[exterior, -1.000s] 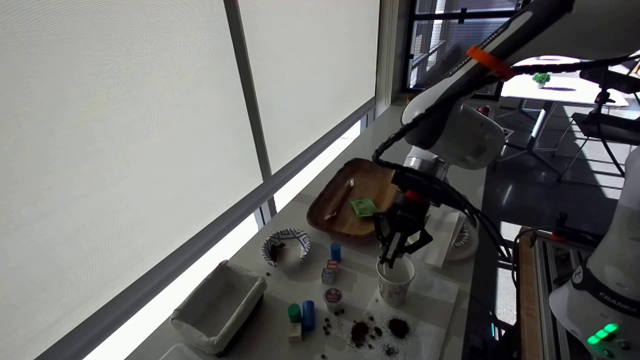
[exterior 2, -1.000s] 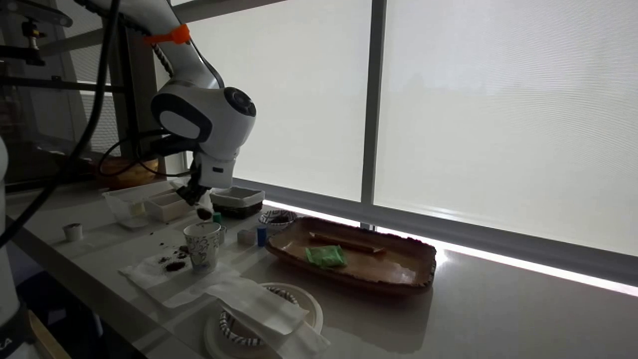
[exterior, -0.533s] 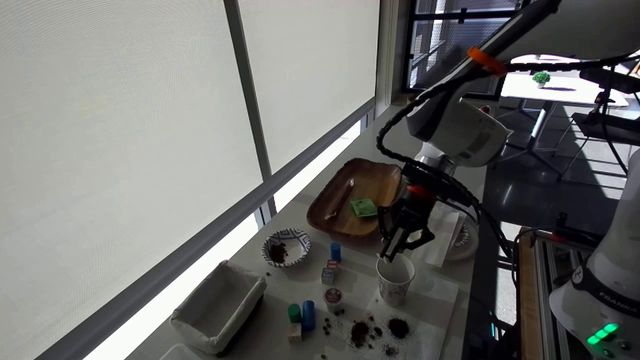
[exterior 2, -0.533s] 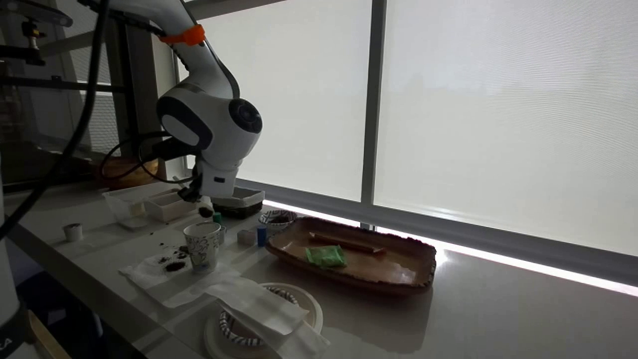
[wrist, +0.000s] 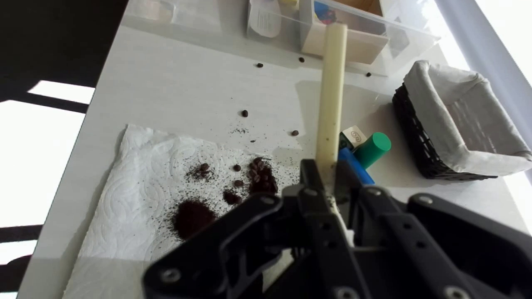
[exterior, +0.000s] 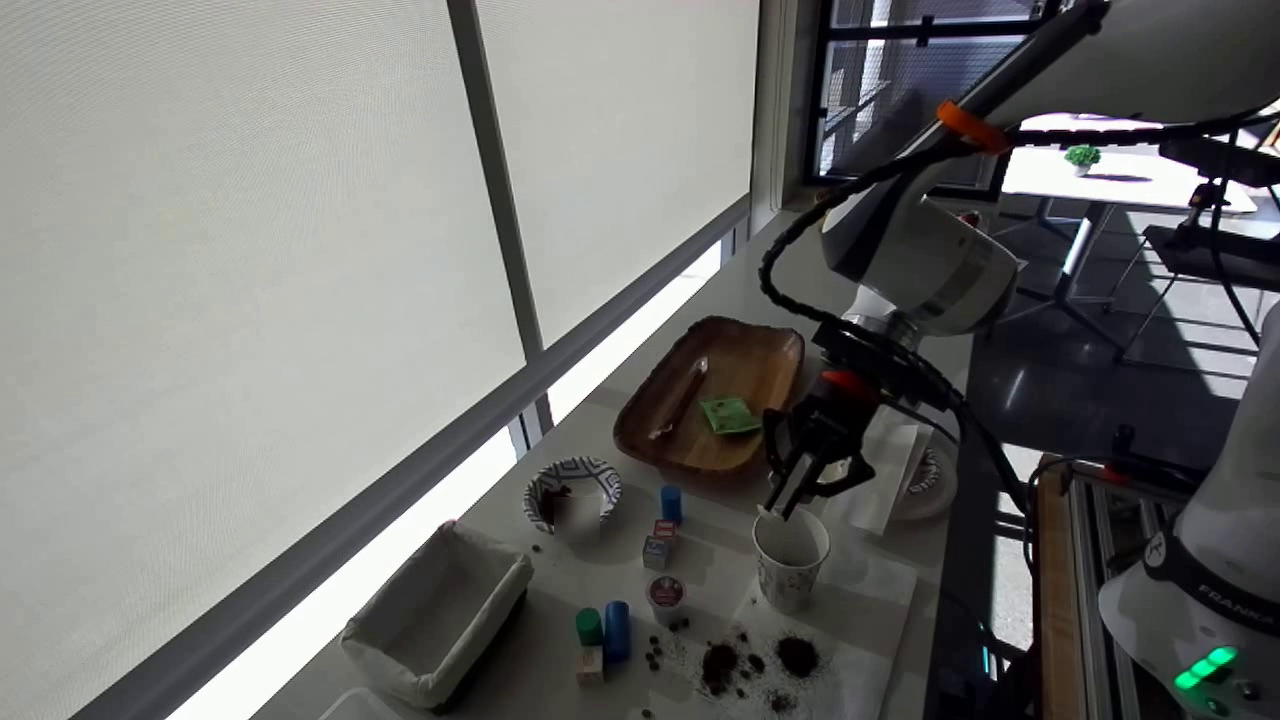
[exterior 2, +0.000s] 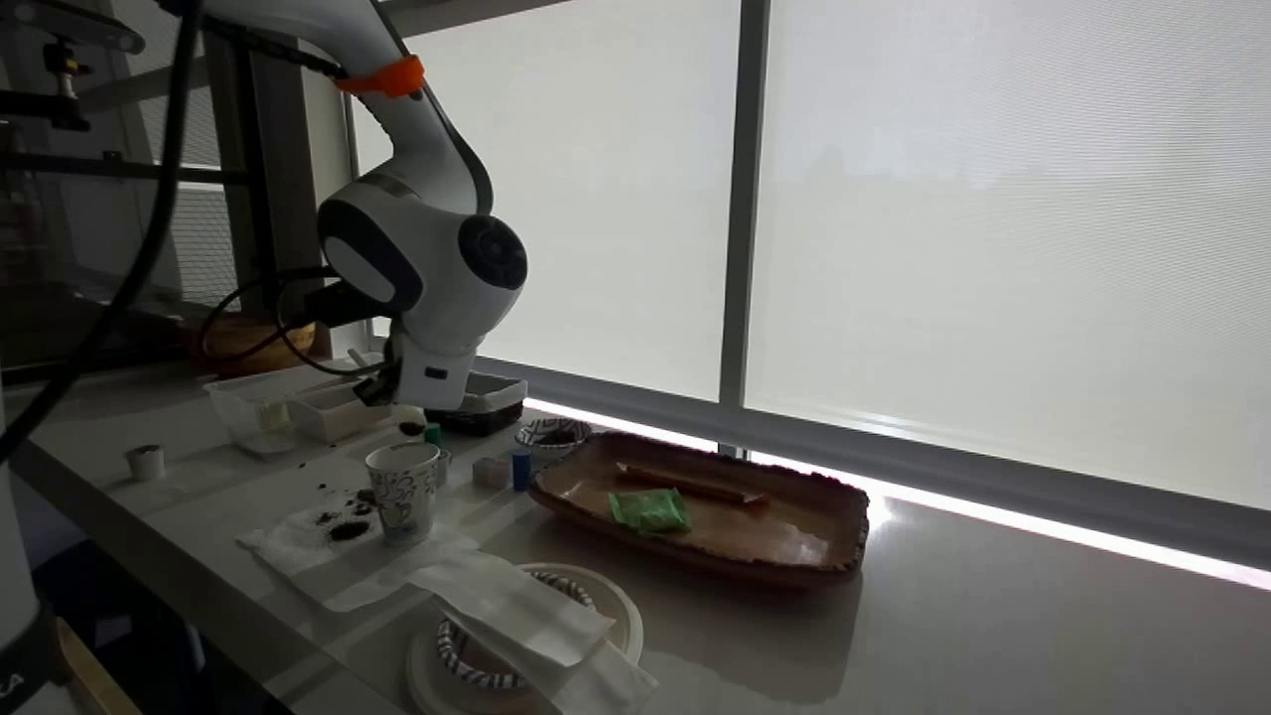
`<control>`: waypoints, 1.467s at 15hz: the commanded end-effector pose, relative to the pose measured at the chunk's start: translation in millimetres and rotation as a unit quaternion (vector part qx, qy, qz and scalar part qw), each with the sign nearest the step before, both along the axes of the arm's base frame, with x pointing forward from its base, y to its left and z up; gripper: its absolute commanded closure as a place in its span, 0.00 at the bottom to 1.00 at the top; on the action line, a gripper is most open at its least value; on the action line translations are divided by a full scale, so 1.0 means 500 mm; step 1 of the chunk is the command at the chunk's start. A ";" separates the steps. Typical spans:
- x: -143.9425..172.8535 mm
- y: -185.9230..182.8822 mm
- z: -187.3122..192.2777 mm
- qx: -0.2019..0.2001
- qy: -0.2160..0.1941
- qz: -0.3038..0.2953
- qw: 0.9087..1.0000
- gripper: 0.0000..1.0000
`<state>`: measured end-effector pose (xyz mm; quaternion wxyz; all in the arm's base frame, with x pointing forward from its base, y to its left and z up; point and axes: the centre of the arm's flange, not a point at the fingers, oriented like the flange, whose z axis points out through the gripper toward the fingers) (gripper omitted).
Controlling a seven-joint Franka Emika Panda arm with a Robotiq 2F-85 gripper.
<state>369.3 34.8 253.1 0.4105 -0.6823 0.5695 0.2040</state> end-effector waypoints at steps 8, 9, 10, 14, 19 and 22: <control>-0.015 -0.033 -0.004 0.054 0.020 -0.021 0.998 0.96; -0.015 -0.039 -0.005 0.062 0.022 -0.023 0.998 0.96; -0.017 -0.043 -0.005 0.070 0.025 -0.025 0.997 0.96; -0.020 -0.044 -0.008 0.097 0.041 -0.019 0.994 0.96; -0.027 -0.032 -0.008 0.152 0.064 -0.006 0.986 0.96; -0.029 -0.030 -0.009 0.168 0.074 -0.005 0.983 0.96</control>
